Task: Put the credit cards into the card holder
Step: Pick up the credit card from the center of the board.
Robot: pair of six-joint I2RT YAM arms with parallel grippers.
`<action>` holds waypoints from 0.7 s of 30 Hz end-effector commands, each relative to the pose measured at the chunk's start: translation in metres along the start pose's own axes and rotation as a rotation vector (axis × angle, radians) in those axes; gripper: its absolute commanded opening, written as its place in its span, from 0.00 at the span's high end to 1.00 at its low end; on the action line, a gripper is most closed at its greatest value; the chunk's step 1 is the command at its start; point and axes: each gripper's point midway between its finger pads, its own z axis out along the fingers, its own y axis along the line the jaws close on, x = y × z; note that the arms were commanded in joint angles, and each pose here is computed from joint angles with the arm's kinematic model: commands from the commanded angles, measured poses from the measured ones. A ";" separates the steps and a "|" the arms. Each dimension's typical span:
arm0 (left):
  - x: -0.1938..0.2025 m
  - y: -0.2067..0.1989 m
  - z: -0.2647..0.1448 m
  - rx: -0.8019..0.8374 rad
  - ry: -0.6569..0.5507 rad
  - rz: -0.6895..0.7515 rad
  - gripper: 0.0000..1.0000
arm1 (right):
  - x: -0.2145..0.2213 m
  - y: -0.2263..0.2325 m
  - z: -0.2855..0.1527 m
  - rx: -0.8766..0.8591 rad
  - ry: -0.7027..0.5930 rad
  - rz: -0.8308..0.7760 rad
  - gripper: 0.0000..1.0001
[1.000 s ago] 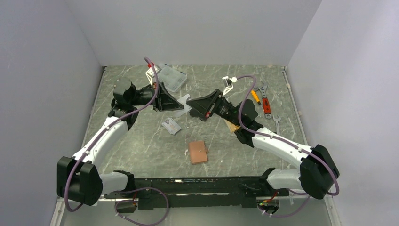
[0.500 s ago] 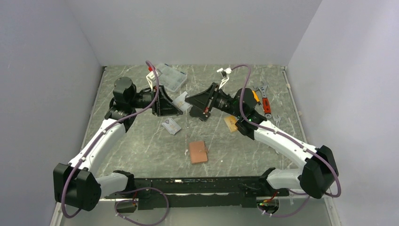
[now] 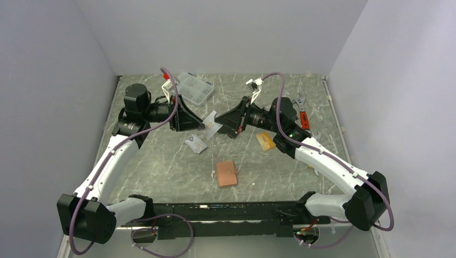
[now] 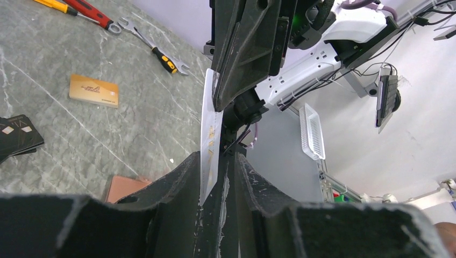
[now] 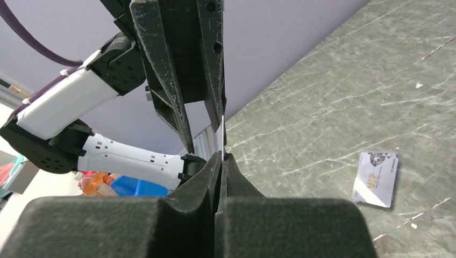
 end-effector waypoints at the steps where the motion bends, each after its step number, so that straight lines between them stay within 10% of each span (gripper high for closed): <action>1: -0.002 -0.016 -0.002 0.037 0.001 0.075 0.67 | -0.013 0.014 -0.002 -0.033 -0.005 -0.052 1.00; 21: 0.006 -0.023 0.003 0.050 0.033 0.095 0.88 | -0.019 0.016 0.015 -0.064 0.013 -0.053 1.00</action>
